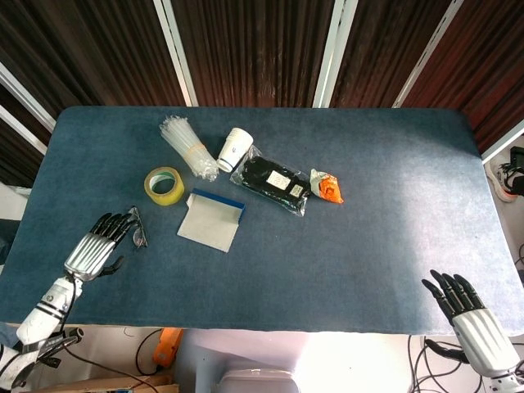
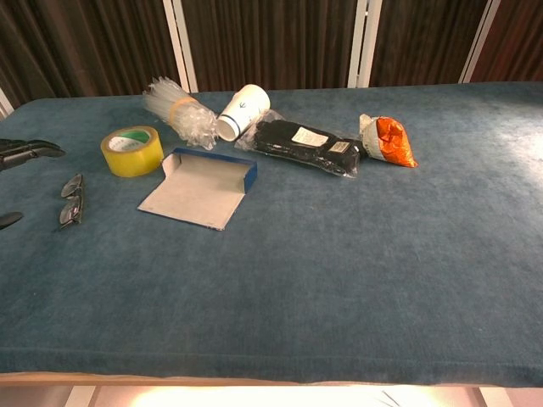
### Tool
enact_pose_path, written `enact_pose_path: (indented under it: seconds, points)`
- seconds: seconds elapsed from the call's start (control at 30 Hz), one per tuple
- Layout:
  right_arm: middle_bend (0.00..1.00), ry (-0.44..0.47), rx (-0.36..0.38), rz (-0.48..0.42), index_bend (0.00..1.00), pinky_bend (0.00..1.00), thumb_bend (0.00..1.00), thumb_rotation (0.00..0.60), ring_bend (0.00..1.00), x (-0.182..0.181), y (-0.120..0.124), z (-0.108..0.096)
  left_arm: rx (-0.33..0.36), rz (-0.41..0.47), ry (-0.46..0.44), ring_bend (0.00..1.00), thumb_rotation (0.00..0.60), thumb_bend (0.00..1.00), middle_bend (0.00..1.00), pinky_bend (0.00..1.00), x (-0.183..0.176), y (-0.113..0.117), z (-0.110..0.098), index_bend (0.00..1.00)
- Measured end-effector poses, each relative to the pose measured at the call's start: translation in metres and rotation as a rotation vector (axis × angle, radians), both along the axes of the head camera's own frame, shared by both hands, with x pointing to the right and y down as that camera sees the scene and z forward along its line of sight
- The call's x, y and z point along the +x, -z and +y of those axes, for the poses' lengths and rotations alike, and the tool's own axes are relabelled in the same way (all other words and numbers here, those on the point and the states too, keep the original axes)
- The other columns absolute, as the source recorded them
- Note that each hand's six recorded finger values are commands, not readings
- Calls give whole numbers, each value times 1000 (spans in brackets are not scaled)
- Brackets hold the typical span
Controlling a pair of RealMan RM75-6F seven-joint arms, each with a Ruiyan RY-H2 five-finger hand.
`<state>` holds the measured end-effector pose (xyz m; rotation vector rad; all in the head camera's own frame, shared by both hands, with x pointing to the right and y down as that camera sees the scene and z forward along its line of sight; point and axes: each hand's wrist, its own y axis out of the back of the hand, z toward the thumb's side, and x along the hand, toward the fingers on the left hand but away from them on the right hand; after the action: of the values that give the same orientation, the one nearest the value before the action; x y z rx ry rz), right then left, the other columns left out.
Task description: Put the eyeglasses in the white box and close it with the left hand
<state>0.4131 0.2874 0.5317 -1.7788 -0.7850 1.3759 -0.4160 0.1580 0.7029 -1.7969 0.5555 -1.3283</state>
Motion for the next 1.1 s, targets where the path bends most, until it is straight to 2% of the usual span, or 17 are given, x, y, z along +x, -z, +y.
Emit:
enact_pose_path:
  seconds: [0.2,0.4,0.73,1.1]
  points:
    - [0,-8,-6,14,0,0,190,600,0,0,-4,-3,9,-87,-54,0,600,439,0,25,-1,-32,-35,238]
    - [0,-14,-11,21,0,0,191,600,0,1,-5,-4,-8,-169,-90,0,600,445,0,27,3,-54,-53,272]
    - [0,-13,-13,20,0,0,190,600,0,0,-6,-4,-10,-124,-129,0,600,426,0,33,22,-60,-52,327]
    - [0,-25,-6,14,0,0,190,600,0,4,-3,-5,-29,-153,-113,0,600,380,0,48,23,-70,-55,486]
